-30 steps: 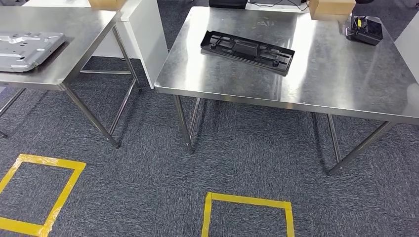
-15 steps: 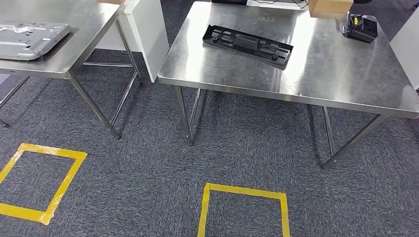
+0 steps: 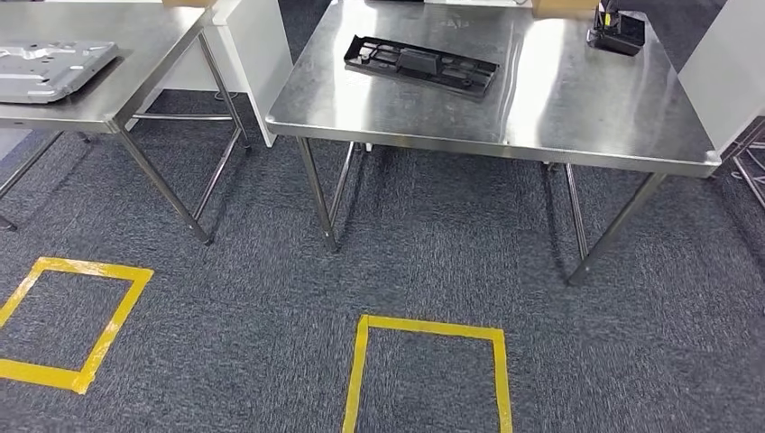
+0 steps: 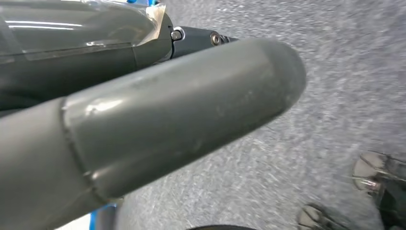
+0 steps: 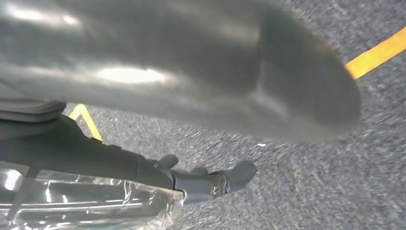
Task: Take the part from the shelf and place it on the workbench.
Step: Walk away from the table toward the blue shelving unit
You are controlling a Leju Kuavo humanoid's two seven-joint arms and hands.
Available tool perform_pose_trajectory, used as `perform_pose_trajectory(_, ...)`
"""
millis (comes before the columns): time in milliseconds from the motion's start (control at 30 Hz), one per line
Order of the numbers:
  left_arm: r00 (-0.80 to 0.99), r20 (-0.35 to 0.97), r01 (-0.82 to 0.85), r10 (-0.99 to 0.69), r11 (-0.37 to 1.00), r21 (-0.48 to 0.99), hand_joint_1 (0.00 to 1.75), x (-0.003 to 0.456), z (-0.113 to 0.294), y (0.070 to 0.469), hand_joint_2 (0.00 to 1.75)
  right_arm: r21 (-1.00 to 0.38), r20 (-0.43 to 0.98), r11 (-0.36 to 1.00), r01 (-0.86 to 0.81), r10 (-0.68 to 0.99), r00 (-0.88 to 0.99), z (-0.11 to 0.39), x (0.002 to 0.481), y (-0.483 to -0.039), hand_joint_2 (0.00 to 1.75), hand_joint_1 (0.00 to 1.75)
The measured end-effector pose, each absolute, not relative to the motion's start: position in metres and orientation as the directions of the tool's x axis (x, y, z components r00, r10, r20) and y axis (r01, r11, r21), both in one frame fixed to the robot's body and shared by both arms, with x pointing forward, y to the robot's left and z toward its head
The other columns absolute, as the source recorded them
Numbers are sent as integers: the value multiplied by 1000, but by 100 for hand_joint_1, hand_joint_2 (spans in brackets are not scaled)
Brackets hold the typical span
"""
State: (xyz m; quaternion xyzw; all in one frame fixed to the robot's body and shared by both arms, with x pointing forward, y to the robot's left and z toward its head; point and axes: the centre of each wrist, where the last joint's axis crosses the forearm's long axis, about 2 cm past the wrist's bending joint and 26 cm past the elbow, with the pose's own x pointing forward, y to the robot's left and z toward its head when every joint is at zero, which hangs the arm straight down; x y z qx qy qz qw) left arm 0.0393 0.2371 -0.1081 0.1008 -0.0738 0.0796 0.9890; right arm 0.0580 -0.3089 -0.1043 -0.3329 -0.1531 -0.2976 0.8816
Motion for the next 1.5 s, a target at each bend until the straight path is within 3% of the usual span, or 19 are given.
perform_pose_trajectory(1500, 975, 184, -155, 123, 973, 172, 0, 42, -107, 231, 0, -497, 452, 609, 618, -426, 784, -104, 58, -315, 0, 0)
